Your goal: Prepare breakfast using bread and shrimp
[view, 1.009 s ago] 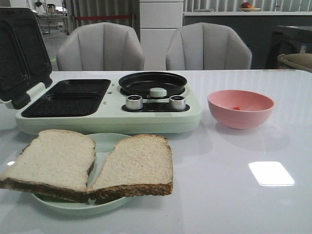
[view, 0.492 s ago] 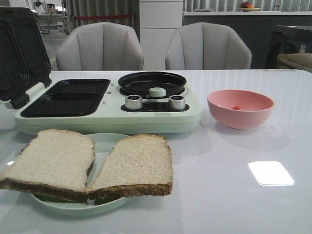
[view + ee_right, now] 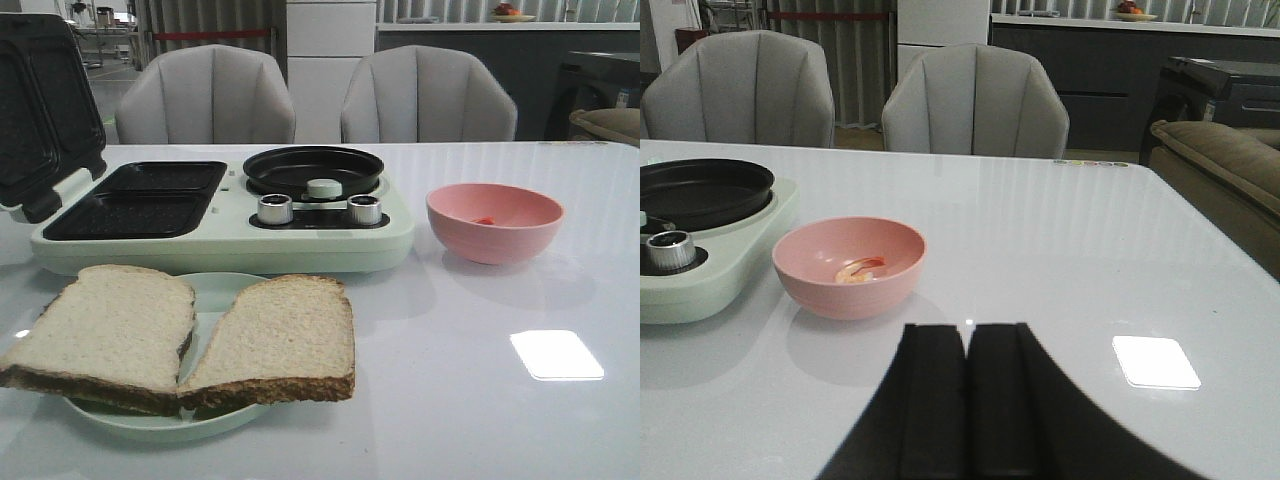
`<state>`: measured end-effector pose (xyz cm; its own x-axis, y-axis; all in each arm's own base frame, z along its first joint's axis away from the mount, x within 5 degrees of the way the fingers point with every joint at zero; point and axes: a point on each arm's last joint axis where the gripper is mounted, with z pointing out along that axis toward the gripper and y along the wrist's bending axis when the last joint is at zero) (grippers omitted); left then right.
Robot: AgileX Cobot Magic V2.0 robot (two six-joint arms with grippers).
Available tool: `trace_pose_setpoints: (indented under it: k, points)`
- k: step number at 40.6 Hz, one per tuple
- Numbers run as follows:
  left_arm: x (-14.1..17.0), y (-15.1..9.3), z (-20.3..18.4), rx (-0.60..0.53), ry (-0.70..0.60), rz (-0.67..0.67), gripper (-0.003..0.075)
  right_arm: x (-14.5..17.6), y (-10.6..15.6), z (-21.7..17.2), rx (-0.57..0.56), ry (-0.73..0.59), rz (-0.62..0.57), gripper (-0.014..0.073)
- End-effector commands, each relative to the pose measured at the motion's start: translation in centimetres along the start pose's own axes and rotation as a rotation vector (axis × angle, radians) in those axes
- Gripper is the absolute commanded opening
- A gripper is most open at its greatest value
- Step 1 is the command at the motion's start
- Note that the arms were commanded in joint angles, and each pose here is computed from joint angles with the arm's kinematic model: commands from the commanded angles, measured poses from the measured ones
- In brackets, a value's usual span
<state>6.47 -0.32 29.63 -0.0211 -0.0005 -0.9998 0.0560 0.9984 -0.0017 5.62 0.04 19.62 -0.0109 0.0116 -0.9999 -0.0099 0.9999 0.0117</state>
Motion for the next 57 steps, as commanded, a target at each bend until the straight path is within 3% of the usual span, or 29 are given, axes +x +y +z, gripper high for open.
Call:
trace_pose_setpoints:
  k: [1,7,15,18,26,29,37,46,57]
  points:
    - [-1.4,0.0,0.6,0.001,-0.045,0.003,0.0059,-1.0,0.0,-0.1,0.0,-0.101,-0.005,-0.0023]
    - [-1.2,-0.1,1.2,0.009,-0.025,-0.038,0.0059,-1.0,0.0,-0.1,0.0,-0.101,-0.005,-0.0023]
    - [-1.2,0.0,1.4,-0.002,-0.021,0.029,0.0098,-1.0,0.0,-0.1,0.0,-0.101,-0.005,-0.0023]
    - [-1.2,0.0,1.4,-0.002,-0.02,0.029,0.0167,-1.0,0.0,-0.1,0.0,-0.101,-0.005,-0.0023]
    - [-1.2,-0.2,1.4,0.018,-0.018,0.03,0.0475,-1.0,0.0,-0.1,0.0,-0.101,-0.005,-0.0023]
    - [-1.1,-0.3,1.3,0.03,-0.014,0.036,0.0524,-1.0,0.0,-0.1,0.0,-0.101,-0.005,-0.0023]
    - [-0.7,-0.6,1.3,0.079,0.034,0.122,0.052,-1.0,0.0,-0.1,0.0,-0.101,-0.005,-0.0023]
    - [0.0,-1.8,1.1,0.246,0.056,0.431,0.0521,-1.0,0.0,-0.1,0.0,-0.101,-0.005,-0.0023]
    - [2.6,-2.6,1.8,0.429,0.294,0.781,0.0521,-1.0,0.0,-0.1,0.0,-0.101,-0.005,-0.0023]
